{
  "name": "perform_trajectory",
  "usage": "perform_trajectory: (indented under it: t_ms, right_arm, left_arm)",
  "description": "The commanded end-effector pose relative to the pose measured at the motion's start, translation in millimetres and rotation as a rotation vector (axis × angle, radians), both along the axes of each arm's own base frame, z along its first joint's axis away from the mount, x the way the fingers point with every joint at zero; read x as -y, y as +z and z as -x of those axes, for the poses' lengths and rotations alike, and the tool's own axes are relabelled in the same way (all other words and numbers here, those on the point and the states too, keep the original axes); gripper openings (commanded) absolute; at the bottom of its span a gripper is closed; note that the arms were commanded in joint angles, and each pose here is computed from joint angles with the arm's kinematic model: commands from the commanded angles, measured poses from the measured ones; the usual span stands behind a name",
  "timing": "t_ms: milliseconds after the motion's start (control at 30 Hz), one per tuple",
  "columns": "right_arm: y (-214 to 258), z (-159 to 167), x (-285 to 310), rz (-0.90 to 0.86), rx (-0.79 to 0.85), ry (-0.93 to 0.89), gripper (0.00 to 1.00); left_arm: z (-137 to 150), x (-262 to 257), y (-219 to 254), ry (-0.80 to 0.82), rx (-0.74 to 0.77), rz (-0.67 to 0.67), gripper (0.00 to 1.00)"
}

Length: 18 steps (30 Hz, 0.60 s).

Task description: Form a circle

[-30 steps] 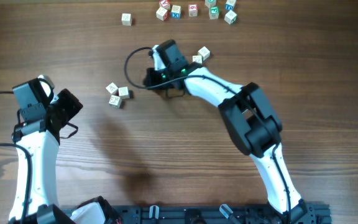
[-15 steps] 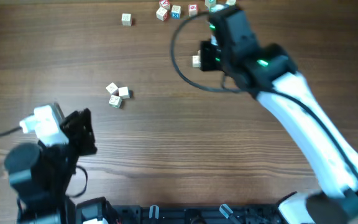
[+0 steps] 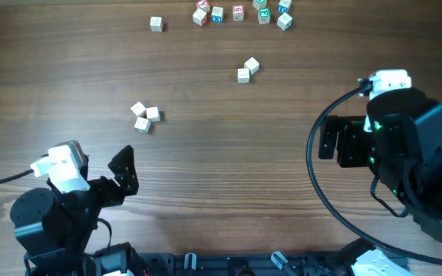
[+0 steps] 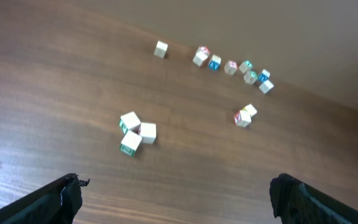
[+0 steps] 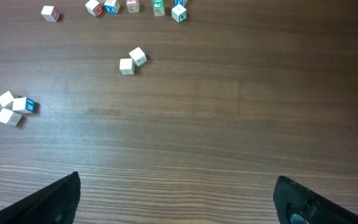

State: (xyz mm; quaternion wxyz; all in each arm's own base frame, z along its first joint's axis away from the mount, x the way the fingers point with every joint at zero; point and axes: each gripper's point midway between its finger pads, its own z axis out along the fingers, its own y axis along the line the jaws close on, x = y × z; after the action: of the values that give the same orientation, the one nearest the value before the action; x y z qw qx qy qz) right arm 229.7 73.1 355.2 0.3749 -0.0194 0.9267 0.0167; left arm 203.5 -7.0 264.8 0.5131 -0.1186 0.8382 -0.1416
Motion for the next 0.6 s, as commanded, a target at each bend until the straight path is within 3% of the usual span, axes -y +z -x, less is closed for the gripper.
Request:
perform_trajectory:
  t_ms: [0, 567]
  right_arm:
    - [3.2, -0.6, 3.6, 0.015, 0.016, -0.009, 1.0]
    - [-40.3, -36.5, -17.7, 0.11, -0.142, -0.008, 1.0]
  left_arm:
    - [3.2, 2.9, -6.1, -0.013, -0.026, 0.004, 1.0]
    - [17.3, 6.5, -29.0, -0.014, -0.138, 0.033, 1.0]
